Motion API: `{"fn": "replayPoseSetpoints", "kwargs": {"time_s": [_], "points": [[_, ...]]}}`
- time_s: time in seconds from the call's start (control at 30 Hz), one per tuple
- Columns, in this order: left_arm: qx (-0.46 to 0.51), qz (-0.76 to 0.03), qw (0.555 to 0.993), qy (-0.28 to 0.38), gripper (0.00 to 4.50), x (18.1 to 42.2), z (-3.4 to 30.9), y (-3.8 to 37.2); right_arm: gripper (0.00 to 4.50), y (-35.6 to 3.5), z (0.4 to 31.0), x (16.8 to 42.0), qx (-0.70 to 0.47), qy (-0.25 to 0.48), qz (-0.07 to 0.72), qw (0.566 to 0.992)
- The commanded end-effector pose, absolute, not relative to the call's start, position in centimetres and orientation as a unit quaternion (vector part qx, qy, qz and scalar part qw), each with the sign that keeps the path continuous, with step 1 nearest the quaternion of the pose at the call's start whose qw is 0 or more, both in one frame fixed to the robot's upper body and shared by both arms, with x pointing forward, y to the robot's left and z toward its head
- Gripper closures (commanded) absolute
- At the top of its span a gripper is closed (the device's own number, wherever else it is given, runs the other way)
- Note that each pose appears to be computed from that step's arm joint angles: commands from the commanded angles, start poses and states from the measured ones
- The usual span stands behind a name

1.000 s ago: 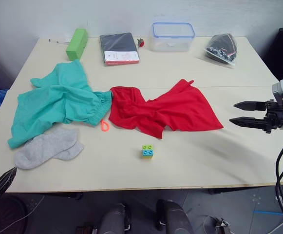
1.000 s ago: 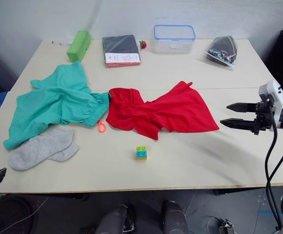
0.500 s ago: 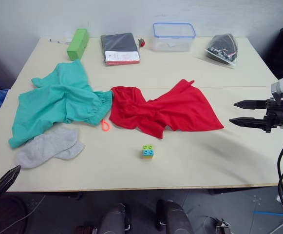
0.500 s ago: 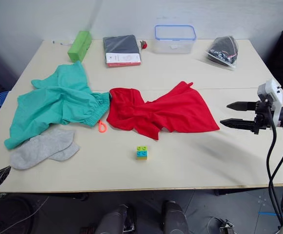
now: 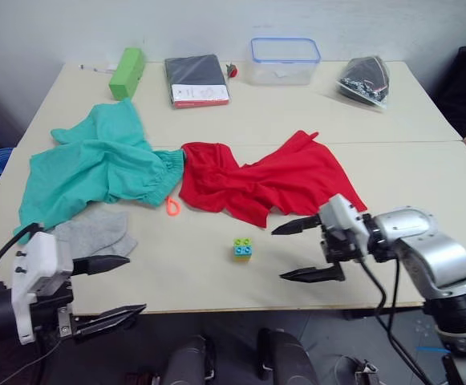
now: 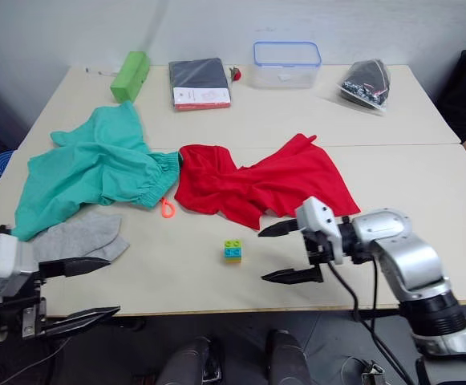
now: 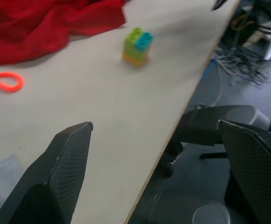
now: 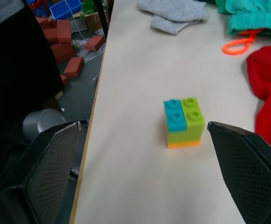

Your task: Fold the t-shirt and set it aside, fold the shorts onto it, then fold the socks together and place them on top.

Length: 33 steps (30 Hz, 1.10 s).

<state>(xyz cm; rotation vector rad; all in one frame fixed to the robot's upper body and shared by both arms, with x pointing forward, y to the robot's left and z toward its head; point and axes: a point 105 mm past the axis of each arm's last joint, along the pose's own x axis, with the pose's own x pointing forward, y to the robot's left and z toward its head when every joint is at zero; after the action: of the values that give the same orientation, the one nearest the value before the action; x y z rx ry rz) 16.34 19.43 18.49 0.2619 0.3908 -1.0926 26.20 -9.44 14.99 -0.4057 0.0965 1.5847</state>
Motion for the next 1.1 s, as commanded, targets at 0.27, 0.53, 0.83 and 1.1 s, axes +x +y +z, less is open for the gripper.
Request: {"fn": "replayPoseSetpoints", "kwargs": {"time_s": [0.27, 0.53, 0.83, 1.1], "points": [[0.139, -0.568, 0.793, 0.171, 0.00, 16.7, 18.5, 17.8, 0.02, -4.9, 13.3, 29.2, -0.210, 0.015, 0.685, 0.697], [0.143, -0.545, 0.812, 0.151, 0.00, 17.1, 18.7, 18.1, 0.02, -4.8, 12.6, 29.5, -0.214, 0.018, 0.685, 0.696], [0.136, -0.557, 0.808, 0.135, 0.00, 17.1, 19.0, 17.3, 1.91, -4.8, 11.2, 30.0, -0.219, 0.025, 0.681, 0.698], [0.114, -0.601, 0.785, 0.102, 0.00, 17.3, 20.1, 15.5, 3.01, -7.5, 14.3, 28.9, -0.156, 0.007, 0.664, 0.731]]}}
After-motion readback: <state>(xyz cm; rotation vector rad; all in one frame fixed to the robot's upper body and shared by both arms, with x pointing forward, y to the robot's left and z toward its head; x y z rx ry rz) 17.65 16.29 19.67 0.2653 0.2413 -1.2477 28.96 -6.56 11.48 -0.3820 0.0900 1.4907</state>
